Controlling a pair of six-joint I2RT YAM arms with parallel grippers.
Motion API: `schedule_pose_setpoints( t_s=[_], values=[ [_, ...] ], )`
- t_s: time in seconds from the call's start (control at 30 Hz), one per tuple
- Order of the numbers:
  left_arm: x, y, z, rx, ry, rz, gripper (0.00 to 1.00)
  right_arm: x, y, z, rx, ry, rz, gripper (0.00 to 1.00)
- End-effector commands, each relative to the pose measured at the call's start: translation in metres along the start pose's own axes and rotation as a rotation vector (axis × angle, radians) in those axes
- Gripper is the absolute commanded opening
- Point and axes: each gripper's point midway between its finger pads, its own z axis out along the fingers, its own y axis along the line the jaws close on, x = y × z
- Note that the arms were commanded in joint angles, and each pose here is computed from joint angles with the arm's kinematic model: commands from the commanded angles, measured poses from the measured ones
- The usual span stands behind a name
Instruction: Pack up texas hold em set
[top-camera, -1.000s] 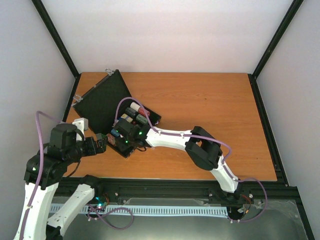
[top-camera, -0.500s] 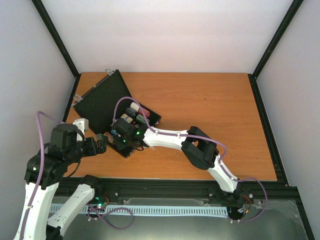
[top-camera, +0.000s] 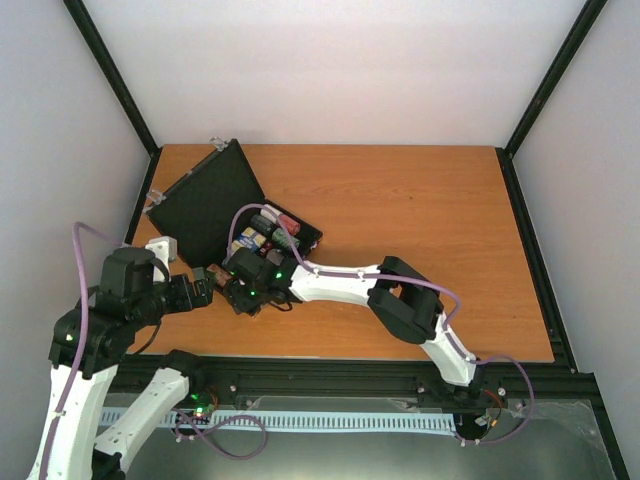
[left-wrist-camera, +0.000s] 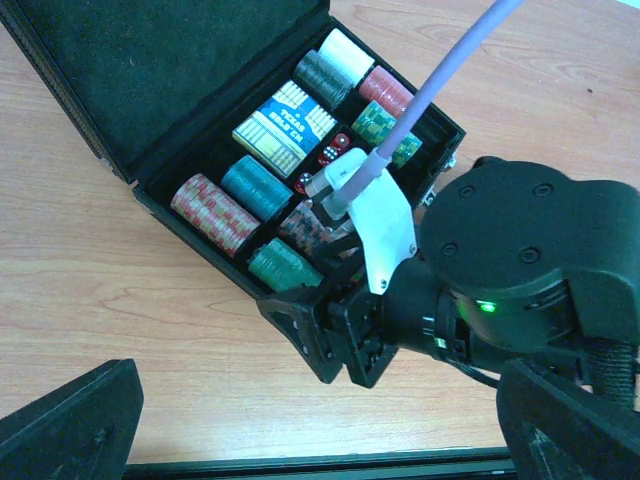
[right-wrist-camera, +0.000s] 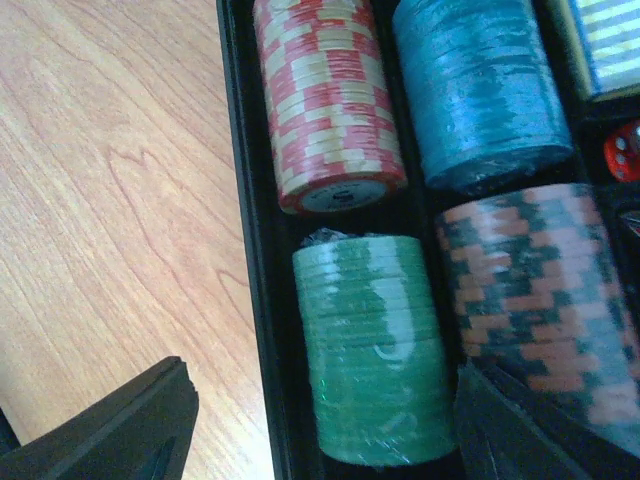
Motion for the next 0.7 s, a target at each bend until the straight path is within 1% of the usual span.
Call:
schedule_pose_setpoints(
  t_s=[0.0, 0.13, 0.23, 0.47, 0.57, 0.67],
  values=[
    [-0.005, -0.001, 0.000, 0.001, -0.019, 0.017, 1.00, -0.005, -0.021, -0.026, 0.087, -0.003, 0.005, 0.73],
    [-0.011, -0.001, -0.001, -0.010, -0.038, 0.014, 1.00, -0.018, -0.020, -0.050, 0.105, -0.040, -0.003, 0.87],
    [-0.016, -0.001, -0.001, -0.020, -0.047, 0.013, 1.00, -0.022, -0.026, -0.066, 0.145, -0.048, 0.003, 0.99],
    [-0.046, -0.007, -0.010, -0.048, -0.093, 0.033, 1.00, -0.019, -0.065, -0.091, 0.240, -0.036, 0.070, 1.00],
    [-0.070, -0.014, -0.015, -0.054, -0.142, 0.058, 1.00, -0.022, -0.086, -0.103, 0.262, -0.045, 0.109, 1.00],
    [-0.103, -0.024, -0.018, -0.066, -0.192, 0.085, 1.00, -0.026, -0.107, -0.115, 0.282, -0.050, 0.131, 1.00]
  ],
)
